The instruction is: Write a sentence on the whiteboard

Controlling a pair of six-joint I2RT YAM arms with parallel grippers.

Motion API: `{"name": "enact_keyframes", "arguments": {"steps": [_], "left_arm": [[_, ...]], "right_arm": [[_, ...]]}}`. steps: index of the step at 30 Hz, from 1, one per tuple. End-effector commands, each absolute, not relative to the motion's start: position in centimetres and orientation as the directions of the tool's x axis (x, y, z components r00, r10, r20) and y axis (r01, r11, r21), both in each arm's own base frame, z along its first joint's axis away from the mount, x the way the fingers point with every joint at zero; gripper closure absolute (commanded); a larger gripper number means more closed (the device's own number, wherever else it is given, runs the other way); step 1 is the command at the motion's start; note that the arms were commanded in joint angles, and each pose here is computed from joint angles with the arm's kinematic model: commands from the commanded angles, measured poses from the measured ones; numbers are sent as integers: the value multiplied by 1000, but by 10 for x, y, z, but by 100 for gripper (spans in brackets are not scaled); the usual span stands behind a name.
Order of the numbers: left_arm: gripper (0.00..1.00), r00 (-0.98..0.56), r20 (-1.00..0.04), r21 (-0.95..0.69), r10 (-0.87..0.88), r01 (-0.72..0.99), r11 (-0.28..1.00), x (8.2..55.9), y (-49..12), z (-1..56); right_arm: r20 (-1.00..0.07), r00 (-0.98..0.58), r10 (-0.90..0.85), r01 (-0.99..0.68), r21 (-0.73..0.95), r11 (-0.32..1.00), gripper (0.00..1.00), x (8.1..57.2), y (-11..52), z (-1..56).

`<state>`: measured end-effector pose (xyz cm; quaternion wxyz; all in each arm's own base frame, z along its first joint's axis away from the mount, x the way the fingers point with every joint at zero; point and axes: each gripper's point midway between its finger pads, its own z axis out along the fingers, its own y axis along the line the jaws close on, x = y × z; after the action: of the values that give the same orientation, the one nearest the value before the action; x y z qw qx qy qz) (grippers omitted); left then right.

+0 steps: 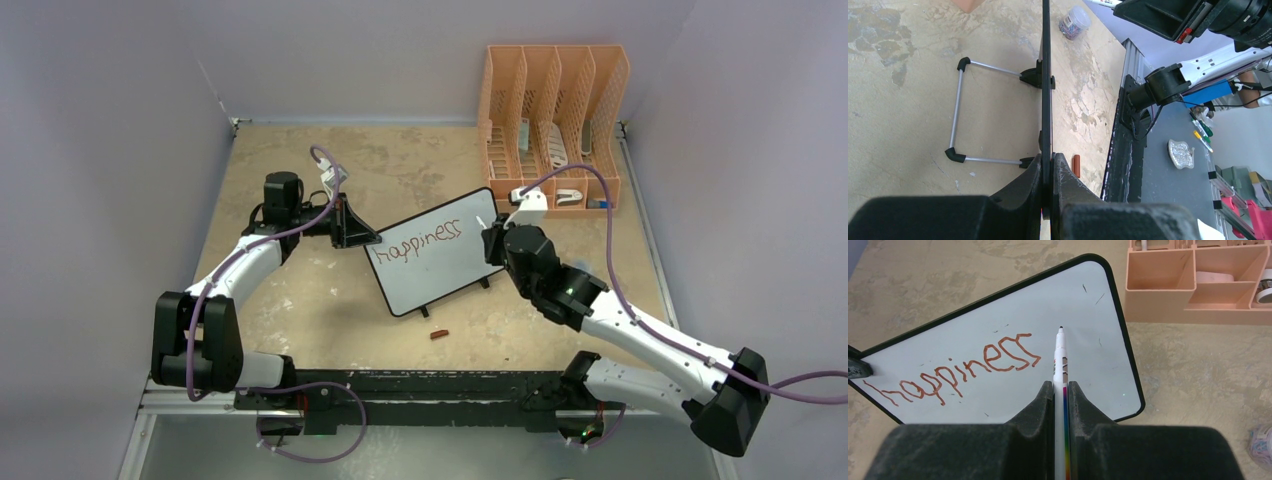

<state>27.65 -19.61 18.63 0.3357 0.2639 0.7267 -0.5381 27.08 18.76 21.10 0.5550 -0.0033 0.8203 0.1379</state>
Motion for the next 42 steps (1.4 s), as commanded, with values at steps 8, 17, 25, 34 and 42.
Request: {"name": "enact_keyframes", "arguments": {"steps": [8, 17, 25, 34, 42], "left_arm": [[100, -648, -760, -606, 51, 735, 303, 275, -199, 173], [100, -646, -762, -604, 51, 737, 303, 275, -199, 174], [100, -644, -763, -603, 52, 739, 301, 274, -199, 174], [100, -645, -763, -603, 52, 738, 302, 274, -199, 174], [100, -645, -763, -603, 51, 737, 306, 275, -199, 174]], "right_arm": [[-920, -361, 153, -203, 238, 950, 100, 278, 199, 219], [-920, -360, 156, -206, 242, 948, 100, 282, 203, 217], [-917, -371, 149, -210, 239, 948, 100, 284, 206, 209], [-913, -384, 135, -189, 221, 957, 100, 287, 204, 200], [-912, -388, 135, -200, 226, 953, 100, 285, 205, 202]]}}
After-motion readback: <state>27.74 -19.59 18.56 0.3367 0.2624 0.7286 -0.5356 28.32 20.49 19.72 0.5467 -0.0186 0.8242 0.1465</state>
